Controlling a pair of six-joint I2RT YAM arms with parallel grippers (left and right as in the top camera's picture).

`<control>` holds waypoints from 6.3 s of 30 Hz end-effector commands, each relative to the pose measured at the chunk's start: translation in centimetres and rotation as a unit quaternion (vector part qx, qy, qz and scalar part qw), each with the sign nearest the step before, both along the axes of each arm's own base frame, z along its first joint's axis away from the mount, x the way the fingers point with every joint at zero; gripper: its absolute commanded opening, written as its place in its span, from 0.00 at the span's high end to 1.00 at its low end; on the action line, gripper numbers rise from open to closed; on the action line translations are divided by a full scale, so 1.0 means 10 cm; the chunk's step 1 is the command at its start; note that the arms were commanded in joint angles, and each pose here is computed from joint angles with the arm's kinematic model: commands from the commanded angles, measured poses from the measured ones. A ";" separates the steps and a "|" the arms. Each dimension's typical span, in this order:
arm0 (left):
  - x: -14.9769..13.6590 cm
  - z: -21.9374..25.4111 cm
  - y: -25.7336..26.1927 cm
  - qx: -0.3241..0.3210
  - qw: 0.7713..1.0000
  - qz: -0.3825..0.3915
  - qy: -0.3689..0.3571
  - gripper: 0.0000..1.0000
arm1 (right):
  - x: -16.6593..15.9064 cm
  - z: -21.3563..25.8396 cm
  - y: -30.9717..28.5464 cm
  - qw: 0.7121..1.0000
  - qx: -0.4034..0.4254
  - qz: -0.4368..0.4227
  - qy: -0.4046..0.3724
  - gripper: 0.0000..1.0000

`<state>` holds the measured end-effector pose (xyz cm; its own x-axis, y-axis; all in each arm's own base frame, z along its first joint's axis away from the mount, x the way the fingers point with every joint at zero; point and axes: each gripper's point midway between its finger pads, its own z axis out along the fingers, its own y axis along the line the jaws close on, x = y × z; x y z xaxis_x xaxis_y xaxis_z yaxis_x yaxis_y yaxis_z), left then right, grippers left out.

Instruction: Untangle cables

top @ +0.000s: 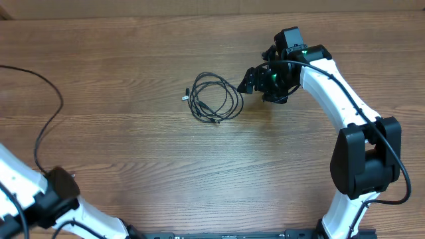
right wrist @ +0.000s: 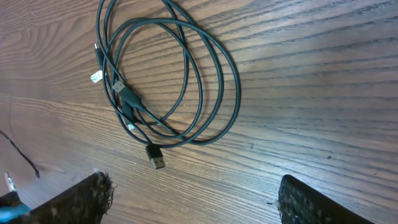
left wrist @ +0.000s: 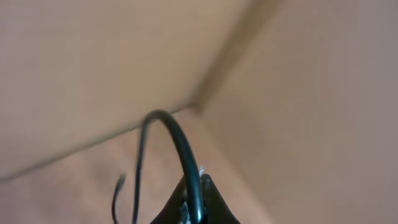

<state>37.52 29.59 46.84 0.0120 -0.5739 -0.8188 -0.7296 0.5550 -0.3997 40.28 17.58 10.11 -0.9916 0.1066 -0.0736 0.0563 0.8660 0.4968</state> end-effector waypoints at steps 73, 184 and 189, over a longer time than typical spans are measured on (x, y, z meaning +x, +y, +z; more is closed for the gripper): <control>1.41 -4.28 -4.76 -0.077 0.570 -0.738 0.353 0.44 | -0.03 0.15 -0.15 1.000 -0.006 -0.012 -0.001 0.14; 0.15 0.88 -3.46 0.115 0.927 -0.352 -0.063 0.96 | -0.71 0.98 2.18 0.987 0.126 -0.058 -0.081 0.30; 0.14 0.88 -3.45 0.115 0.927 -0.352 -0.063 0.96 | -0.74 0.78 2.45 0.986 0.109 -0.068 -0.109 0.32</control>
<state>38.86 -5.43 55.48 -0.2111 -0.2706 -0.9393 -0.0861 0.9623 -0.2579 32.72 40.90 20.24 -0.9501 0.2272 -0.2136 0.0025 0.6905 0.7233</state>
